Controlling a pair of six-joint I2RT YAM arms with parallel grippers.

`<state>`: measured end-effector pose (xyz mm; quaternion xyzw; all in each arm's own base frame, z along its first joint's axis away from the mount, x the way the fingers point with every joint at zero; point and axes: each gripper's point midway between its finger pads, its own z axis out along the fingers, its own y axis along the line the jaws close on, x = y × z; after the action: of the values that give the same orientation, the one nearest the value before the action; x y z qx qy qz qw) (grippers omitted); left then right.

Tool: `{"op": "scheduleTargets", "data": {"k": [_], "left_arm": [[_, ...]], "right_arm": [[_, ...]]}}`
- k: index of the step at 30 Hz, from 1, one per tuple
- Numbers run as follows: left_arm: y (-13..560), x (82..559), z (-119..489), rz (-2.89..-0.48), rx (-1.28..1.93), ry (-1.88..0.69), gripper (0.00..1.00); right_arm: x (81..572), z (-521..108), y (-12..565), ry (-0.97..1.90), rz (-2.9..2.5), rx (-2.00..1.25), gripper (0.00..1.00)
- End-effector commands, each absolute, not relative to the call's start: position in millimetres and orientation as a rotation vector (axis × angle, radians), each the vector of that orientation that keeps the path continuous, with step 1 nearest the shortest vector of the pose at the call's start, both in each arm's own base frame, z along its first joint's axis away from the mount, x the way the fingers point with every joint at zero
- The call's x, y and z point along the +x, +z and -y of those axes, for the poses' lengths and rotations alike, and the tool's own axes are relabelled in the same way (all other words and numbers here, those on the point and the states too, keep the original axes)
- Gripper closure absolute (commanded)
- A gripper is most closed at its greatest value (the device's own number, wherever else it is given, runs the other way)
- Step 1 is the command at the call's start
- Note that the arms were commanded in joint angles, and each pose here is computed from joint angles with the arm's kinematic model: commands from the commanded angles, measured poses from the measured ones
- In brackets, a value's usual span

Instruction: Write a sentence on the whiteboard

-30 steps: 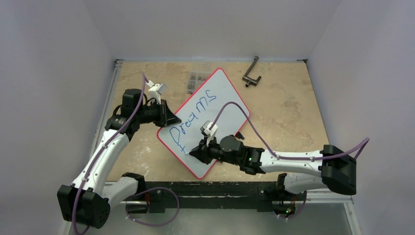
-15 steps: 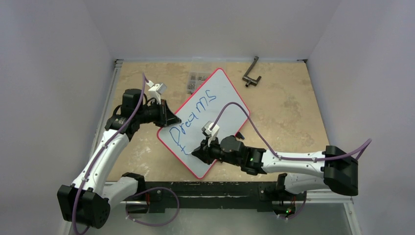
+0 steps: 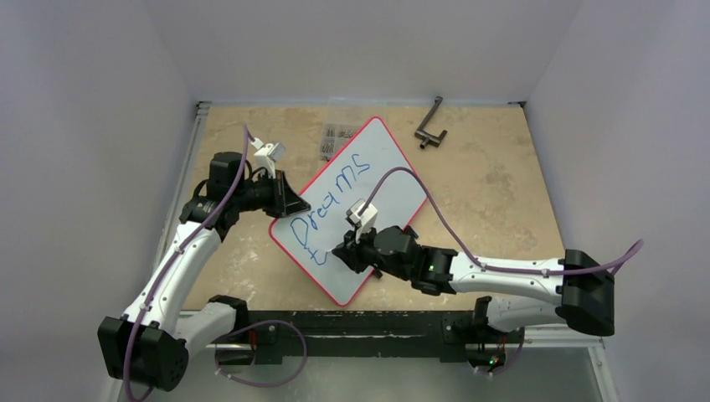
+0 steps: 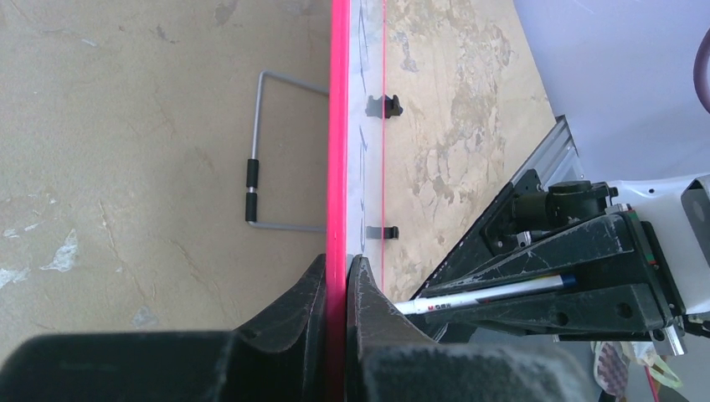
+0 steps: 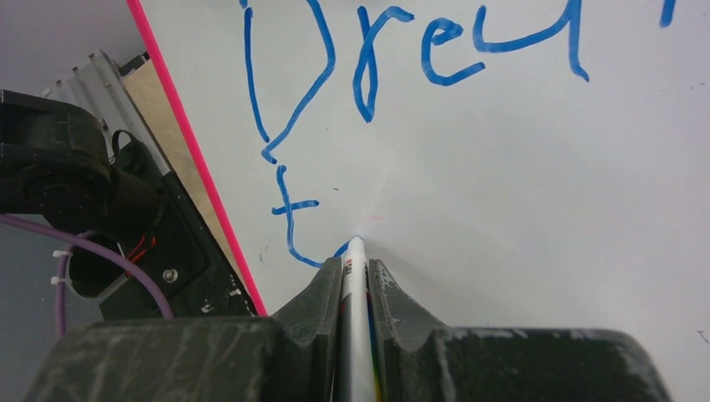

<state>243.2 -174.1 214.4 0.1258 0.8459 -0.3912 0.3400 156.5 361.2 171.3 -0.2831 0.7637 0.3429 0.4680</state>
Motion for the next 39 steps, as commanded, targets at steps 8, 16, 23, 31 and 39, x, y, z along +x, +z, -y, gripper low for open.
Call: {"op": "scheduleTargets", "data": {"k": [8,16,23,31,39], "left_arm": [[203.8,252.3,162.0,-2.189,0.397,-0.866,1.0],[203.5,252.2,161.8,-2.189,0.396,-0.864,1.0],[203.3,252.3,161.8,-2.19,0.396,-0.864,1.0],[203.8,252.1,161.7,-2.189,0.397,-0.864,1.0],[203.2,252.0,161.5,-2.19,0.396,-0.862,1.0]], "right_arm": [[174.7,-359.6,222.3,0.84,-1.754,-0.585,1.0],[180.5,-364.9,221.3,0.829,-1.747,-0.568,1.0],[182.2,-375.2,220.1,0.83,-1.743,-0.593,1.0],[175.9,-382.7,207.5,0.855,-1.756,-0.647,1.0],[170.7,-375.0,174.9,0.829,-1.821,-0.675,1.0]]}}
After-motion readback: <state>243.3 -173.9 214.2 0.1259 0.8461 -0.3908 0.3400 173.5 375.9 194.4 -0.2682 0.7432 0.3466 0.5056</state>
